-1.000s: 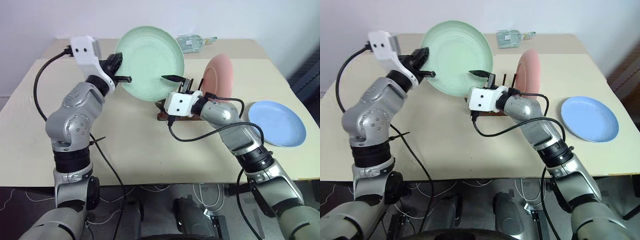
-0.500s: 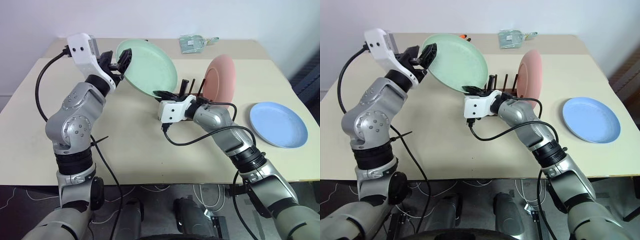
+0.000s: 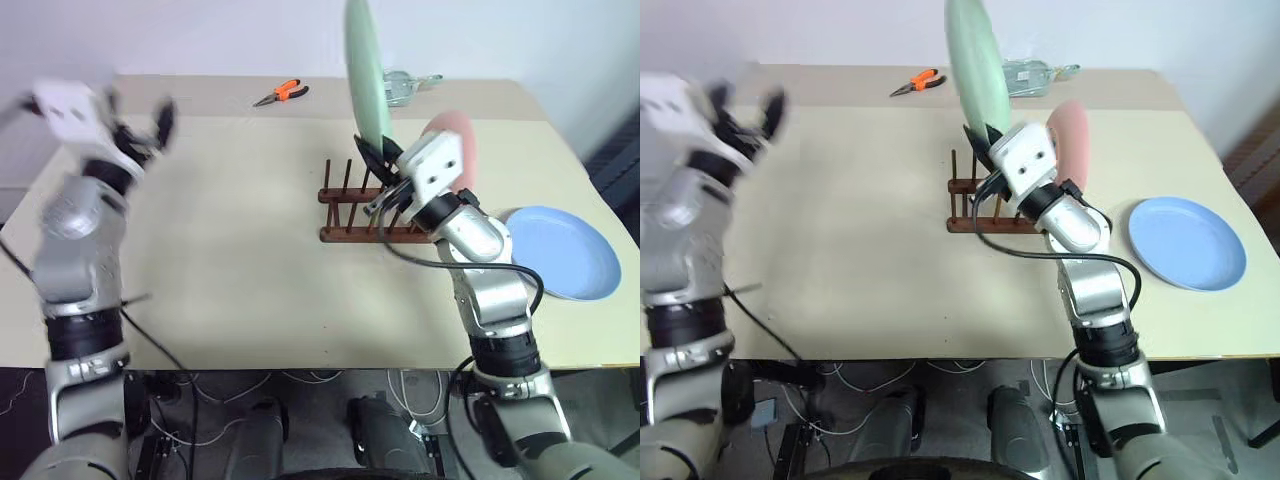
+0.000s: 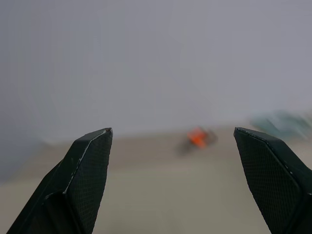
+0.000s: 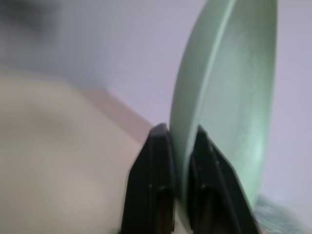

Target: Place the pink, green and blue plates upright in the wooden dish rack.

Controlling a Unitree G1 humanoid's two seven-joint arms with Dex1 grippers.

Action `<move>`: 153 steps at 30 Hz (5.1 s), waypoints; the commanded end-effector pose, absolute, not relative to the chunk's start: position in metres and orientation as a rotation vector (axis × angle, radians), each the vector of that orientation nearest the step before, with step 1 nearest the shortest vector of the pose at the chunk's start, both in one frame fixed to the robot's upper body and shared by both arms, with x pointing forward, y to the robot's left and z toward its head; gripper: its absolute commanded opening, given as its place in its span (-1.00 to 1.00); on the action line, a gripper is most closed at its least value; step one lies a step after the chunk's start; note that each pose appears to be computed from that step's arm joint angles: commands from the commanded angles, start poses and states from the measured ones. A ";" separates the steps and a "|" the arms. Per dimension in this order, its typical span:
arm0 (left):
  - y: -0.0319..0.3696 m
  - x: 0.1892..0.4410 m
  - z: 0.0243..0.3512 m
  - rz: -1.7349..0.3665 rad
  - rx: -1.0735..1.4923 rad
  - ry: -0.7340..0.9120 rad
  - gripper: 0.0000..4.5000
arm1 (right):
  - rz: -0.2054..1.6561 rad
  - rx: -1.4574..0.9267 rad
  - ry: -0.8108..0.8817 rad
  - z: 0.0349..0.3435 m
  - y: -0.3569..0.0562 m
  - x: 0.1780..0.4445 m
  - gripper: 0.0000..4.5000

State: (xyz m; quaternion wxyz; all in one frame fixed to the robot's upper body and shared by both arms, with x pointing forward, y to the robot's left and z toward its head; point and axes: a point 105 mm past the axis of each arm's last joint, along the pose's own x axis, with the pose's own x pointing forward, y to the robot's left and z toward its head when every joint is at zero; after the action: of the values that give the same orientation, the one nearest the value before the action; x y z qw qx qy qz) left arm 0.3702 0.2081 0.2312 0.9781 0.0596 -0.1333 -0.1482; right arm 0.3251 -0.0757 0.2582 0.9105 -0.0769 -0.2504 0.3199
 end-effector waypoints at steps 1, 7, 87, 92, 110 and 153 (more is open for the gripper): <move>0.149 0.345 0.212 -0.634 0.195 -0.257 0.81 | 0.657 -0.005 -0.478 0.265 -0.088 0.313 -1.00; 0.110 0.312 0.178 -0.930 0.148 -0.133 0.81 | 0.631 0.060 -0.396 0.260 -0.101 0.316 -1.00; 0.127 0.349 0.161 -0.772 0.352 -0.192 0.84 | 0.438 -0.026 -0.748 0.384 -0.206 0.295 -0.98; 0.134 0.350 0.158 -0.763 0.358 -0.190 0.84 | 0.901 0.335 -0.751 0.400 -0.143 0.261 -0.98; 0.144 0.323 0.151 -0.830 0.310 -0.144 0.84 | 0.872 0.708 -0.240 0.296 -0.056 0.321 -0.98; 0.185 0.337 0.106 -0.629 0.391 -0.027 0.84 | 0.315 -0.295 -0.043 0.179 -0.274 0.309 0.31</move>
State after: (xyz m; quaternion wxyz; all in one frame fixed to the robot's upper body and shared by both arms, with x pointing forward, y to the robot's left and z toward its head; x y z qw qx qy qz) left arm 0.3393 0.1806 0.1019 0.9343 0.1757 -0.0038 -0.3101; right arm 0.3111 -0.2824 0.1638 0.9833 -0.1199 0.0089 0.1369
